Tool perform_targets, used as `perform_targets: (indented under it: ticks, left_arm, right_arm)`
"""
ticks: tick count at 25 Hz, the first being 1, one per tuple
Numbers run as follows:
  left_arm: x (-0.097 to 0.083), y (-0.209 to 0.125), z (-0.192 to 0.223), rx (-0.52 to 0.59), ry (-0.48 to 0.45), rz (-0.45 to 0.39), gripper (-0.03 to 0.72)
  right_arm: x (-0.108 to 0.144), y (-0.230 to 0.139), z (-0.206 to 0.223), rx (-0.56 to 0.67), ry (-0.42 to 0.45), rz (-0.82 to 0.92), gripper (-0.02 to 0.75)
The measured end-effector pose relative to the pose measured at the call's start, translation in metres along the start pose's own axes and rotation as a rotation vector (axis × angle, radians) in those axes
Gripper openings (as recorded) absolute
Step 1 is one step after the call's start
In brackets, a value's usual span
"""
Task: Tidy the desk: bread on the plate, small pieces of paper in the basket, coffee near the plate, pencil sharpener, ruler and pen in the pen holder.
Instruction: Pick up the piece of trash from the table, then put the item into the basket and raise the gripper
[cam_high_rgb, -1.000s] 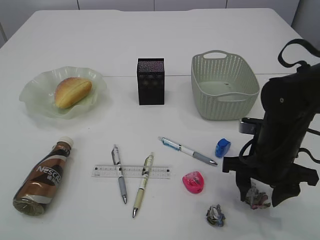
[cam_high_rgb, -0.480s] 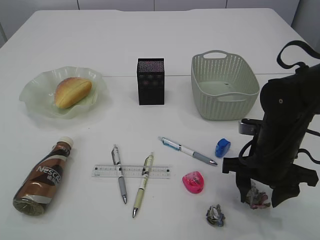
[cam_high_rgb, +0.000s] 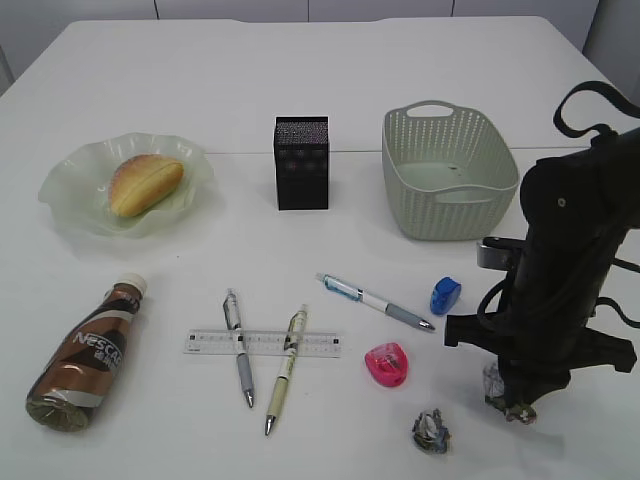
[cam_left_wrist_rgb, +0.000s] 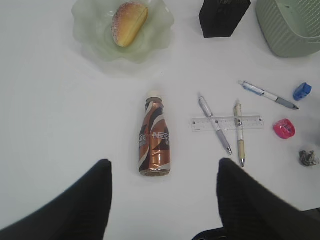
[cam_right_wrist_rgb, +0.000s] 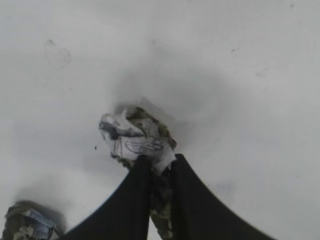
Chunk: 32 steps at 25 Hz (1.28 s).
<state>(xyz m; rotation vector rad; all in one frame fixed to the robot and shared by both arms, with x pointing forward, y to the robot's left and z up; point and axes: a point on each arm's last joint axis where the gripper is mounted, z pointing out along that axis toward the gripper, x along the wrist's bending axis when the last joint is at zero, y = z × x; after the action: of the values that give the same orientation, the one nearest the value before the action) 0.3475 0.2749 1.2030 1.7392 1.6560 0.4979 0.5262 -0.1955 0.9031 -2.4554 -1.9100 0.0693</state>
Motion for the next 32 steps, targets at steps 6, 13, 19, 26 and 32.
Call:
perform_targets:
  ticks: [6, 13, 19, 26, 32]
  left_arm:
    - [0.000, 0.000, 0.000, 0.000, 0.000, 0.000, 0.477]
    - [0.000, 0.000, 0.000, 0.000, 0.000, 0.000, 0.476]
    - [0.000, 0.000, 0.000, 0.000, 0.000, 0.000, 0.476]
    - [0.000, 0.000, 0.000, 0.000, 0.000, 0.000, 0.476]
    - [0.000, 0.000, 0.000, 0.000, 0.000, 0.000, 0.471]
  right_arm:
    - [0.000, 0.000, 0.000, 0.000, 0.000, -0.003, -0.012]
    - [0.003, 0.004, -0.022, 0.023, -0.012, -0.115, -0.013]
    - [0.008, 0.010, -0.064, 0.008, 0.000, -0.267, -0.013]
    - [0.010, 0.025, -0.101, -0.106, -0.046, -0.378, -0.013]
    - [0.020, 0.051, -0.144, -0.341, -0.030, -0.402, -0.013]
